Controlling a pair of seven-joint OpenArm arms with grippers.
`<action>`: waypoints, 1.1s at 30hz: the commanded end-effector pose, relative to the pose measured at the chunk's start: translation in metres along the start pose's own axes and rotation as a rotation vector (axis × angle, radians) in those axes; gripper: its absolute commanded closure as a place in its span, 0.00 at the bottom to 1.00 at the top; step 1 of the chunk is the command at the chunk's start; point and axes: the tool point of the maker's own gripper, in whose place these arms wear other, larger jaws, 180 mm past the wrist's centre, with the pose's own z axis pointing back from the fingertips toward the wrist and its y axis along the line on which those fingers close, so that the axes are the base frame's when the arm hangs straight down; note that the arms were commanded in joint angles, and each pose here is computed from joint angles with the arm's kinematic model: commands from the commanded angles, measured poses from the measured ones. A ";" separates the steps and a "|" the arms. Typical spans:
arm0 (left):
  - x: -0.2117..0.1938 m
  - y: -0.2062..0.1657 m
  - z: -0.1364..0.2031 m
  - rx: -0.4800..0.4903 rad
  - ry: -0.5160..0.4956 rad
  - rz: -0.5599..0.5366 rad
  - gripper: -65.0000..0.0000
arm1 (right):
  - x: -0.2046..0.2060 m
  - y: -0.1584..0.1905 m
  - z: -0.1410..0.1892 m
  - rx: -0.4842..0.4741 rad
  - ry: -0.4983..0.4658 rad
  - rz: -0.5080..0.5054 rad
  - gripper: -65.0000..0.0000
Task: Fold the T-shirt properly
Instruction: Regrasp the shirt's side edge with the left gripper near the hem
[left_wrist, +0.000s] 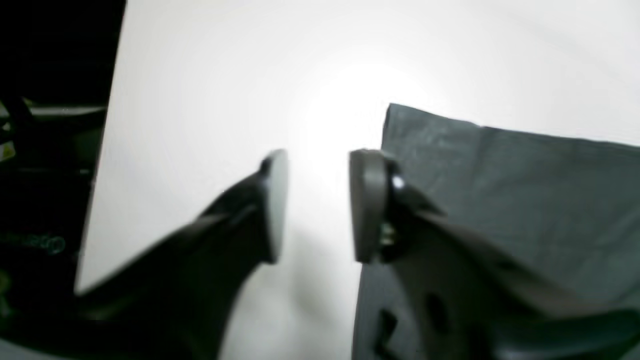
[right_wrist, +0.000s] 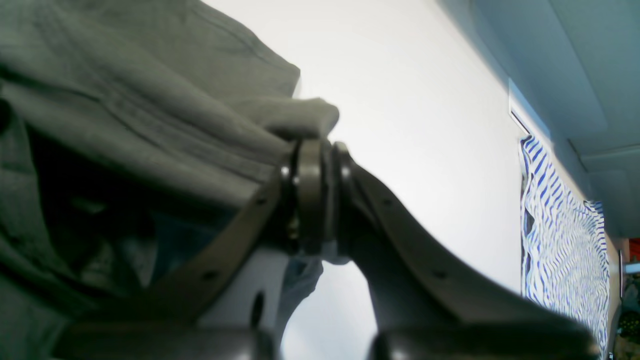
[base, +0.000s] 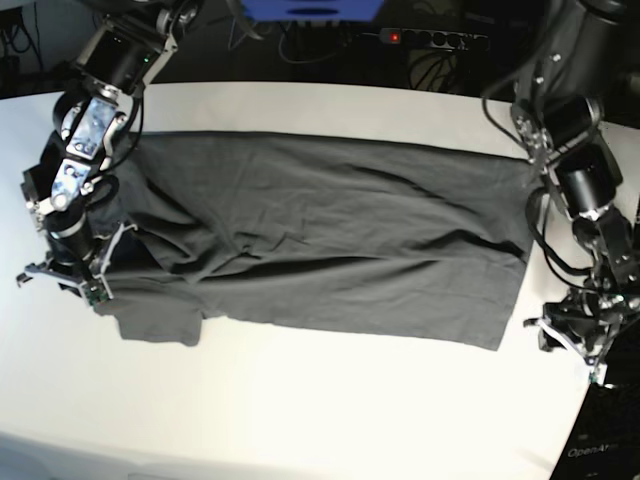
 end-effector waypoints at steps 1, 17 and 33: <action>0.033 0.004 0.001 -0.010 -0.079 0.013 0.56 | 0.015 -0.014 0.001 -0.038 -0.052 0.000 1.00; 0.025 -0.042 -0.047 -0.164 -0.087 0.112 0.47 | 0.018 -0.016 0.001 -0.044 -0.058 0.001 1.00; -0.014 -0.015 -0.046 -0.062 -0.039 0.138 0.46 | 0.022 -0.014 0.000 -0.036 -0.067 0.009 1.00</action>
